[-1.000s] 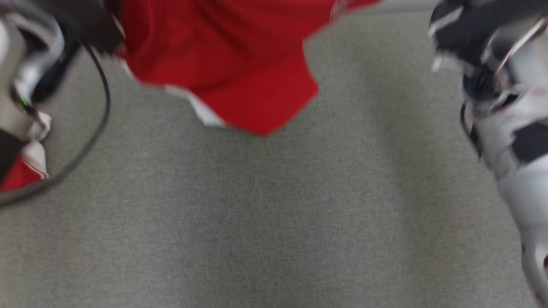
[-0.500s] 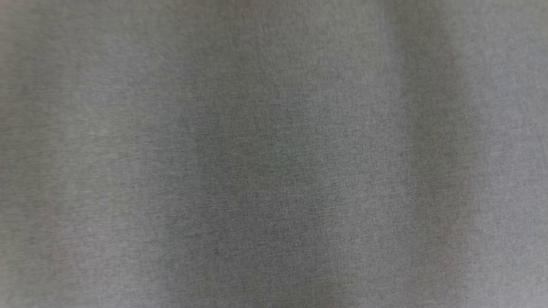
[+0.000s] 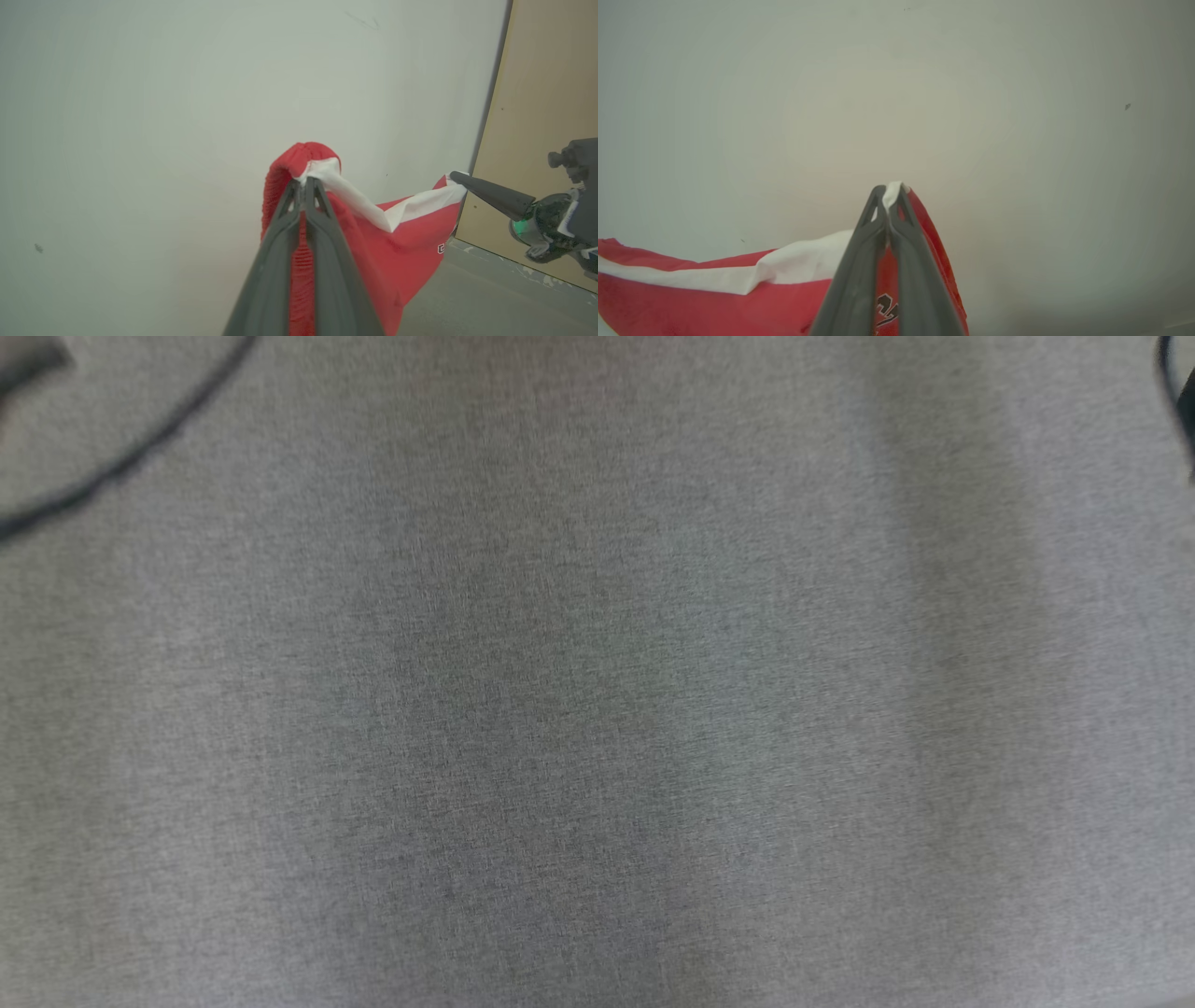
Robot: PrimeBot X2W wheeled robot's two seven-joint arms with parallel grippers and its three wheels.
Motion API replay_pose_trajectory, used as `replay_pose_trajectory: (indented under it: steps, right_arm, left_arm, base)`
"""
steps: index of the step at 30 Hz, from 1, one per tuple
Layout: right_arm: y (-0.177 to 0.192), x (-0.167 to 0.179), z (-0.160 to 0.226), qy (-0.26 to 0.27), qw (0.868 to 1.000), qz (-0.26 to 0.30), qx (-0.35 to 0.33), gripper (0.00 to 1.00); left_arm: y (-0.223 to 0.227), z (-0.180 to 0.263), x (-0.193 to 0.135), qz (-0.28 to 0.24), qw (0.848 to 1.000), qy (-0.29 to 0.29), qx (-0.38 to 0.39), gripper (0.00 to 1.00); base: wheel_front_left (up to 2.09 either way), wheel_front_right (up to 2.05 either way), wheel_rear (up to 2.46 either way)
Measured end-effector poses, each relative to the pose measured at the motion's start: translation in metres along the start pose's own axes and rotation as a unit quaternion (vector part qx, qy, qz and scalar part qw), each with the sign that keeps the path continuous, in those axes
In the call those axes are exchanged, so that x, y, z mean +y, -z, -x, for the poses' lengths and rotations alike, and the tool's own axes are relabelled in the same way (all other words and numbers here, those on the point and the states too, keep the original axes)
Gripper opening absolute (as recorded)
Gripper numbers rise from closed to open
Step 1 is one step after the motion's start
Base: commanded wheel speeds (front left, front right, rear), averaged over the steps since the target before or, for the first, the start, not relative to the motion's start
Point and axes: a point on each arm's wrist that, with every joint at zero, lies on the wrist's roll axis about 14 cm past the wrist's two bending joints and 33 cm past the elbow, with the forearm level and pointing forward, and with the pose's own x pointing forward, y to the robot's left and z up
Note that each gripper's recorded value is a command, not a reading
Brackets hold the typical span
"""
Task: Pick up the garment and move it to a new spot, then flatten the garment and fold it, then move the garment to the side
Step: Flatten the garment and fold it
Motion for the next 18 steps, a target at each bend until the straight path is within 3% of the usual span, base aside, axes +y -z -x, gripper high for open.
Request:
replay_pose_trajectory:
  steps: [8, 12, 18]
  right_arm:
    - [0.041, -0.017, 0.066, 0.015, 0.999, -0.022, 0.046, 0.0]
    - [0.076, -0.036, 0.131, 0.046, 0.994, -0.038, 0.089, 0.0]
    - [0.11, -0.041, 0.2, 0.08, 0.986, -0.084, 0.117, 0.0]
  left_arm:
    - [0.045, 0.051, -0.023, 0.093, 0.995, -0.005, 0.031, 0.0]
    - [0.075, 0.103, -0.035, 0.156, 0.985, -0.044, 0.056, 0.0]
    - [0.103, 0.169, -0.067, 0.204, 0.972, -0.086, 0.078, 0.0]
  base:
    - [0.0, 0.0, 0.0]
    - [0.0, 0.0, 0.0]
    - [0.0, 0.0, 0.0]
